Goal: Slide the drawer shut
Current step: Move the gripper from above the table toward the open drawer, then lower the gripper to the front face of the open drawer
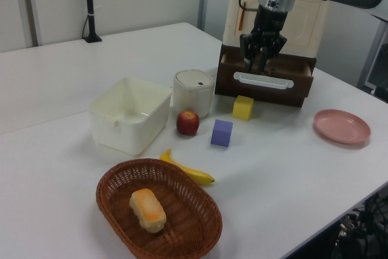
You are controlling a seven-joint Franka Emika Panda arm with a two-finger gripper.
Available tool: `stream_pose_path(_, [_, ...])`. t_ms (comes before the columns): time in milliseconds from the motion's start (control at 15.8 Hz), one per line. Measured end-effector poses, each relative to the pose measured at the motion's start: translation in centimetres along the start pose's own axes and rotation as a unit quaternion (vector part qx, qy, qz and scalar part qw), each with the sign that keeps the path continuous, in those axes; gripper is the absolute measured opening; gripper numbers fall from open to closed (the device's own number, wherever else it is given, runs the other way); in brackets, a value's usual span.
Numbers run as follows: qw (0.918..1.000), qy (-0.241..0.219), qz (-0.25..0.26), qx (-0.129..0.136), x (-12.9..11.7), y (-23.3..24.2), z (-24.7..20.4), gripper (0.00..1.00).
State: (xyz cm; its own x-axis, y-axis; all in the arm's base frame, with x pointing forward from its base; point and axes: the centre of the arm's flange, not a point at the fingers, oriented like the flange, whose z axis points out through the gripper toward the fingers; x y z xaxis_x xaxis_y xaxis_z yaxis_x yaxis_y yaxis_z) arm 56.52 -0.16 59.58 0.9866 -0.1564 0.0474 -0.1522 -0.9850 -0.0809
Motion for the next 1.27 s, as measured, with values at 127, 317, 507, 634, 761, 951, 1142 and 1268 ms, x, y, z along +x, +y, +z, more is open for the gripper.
stream_pose_path(127, [1.0000, -0.002, 0.004, 0.004, 0.0, 0.0, 0.1, 0.22])
stream_pose_path(317, [0.9972, -0.009, 0.070, 0.026, 0.3, 1.2, 0.5, 0.01])
stream_pose_path(507, [0.9930, -0.003, 0.114, 0.031, 1.4, 2.7, 1.5, 0.01])
stream_pose_path(634, [0.9885, 0.016, 0.146, 0.033, 2.3, 3.4, 2.4, 0.01])
stream_pose_path(761, [0.9847, 0.031, 0.169, 0.032, 3.3, 4.6, 3.8, 0.01])
stream_pose_path(951, [0.9763, 0.061, 0.207, 0.012, 5.4, 6.6, 6.6, 0.01])
stream_pose_path(1142, [0.9670, 0.076, 0.243, 0.002, 7.0, 8.2, 9.2, 0.01])
stream_pose_path(1268, [0.9615, 0.079, 0.263, 0.000, 7.5, 9.1, 10.3, 0.01])
